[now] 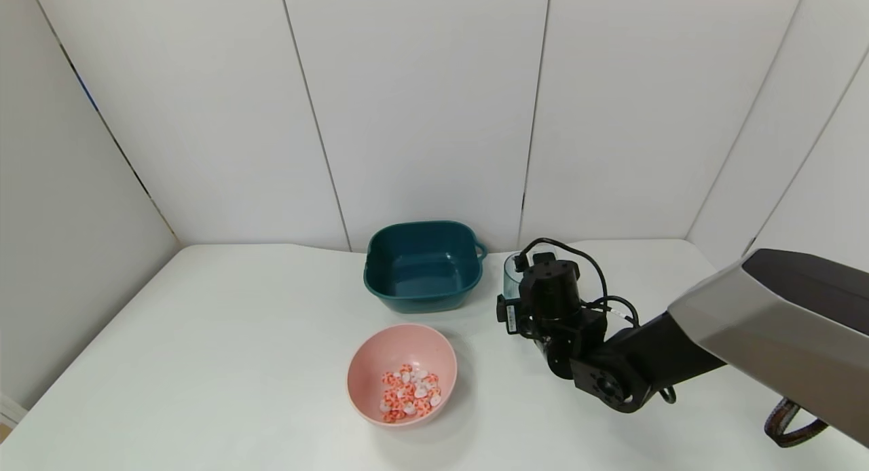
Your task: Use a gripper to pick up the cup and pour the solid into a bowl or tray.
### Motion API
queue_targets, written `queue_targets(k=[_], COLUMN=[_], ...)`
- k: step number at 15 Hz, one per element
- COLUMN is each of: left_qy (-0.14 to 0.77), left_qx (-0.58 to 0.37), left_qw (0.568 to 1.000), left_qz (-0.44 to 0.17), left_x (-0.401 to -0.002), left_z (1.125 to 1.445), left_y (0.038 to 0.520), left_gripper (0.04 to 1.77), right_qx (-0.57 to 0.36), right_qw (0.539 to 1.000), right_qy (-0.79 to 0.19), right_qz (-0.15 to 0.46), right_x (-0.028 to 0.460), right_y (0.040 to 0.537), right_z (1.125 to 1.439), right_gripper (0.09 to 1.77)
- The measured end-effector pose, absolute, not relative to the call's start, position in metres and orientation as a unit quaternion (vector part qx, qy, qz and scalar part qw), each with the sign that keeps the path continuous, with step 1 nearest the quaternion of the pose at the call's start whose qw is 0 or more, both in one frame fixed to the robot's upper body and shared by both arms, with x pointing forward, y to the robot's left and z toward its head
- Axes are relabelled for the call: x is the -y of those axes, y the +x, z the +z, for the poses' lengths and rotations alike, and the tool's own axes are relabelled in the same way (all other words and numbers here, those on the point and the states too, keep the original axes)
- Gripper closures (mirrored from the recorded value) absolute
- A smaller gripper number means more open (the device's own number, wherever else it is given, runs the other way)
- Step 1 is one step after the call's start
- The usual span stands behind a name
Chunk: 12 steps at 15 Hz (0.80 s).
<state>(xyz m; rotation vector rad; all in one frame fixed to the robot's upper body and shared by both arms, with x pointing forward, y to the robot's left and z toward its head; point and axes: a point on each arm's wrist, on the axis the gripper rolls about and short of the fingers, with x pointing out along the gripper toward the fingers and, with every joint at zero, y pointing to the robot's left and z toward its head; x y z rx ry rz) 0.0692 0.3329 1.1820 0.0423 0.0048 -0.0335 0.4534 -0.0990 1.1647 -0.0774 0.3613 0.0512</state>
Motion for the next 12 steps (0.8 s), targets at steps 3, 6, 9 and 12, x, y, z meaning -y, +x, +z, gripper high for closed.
queue_targets(k=[3, 6, 9, 12], left_qy=[0.021, 0.021, 0.021, 0.021], left_qx=[-0.002, -0.002, -0.002, -0.002], left_qw=[1.0, 1.0, 1.0, 1.0], left_qz=[-0.017, -0.017, -0.017, -0.017], left_x=[-0.333, -0.333, -0.333, -0.333], left_z=[1.182, 1.182, 1.182, 1.182], left_y=[0.069, 0.069, 0.069, 0.069], left_gripper=[0.09, 0.09, 0.09, 0.09], right_qx=[-0.194, -0.211, -0.218, -0.226], right_qw=[0.98, 0.976, 0.974, 0.97], right_qy=[-0.03, -0.019, -0.019, -0.025], right_qz=[0.04, 0.044, 0.064, 0.08], right_x=[0.099, 0.1, 0.103, 0.109], right_y=[0.442, 0.43, 0.412, 0.39], right_z=[1.168, 1.174, 1.184, 1.202], right_gripper=[0.16, 0.16, 0.16, 0.16])
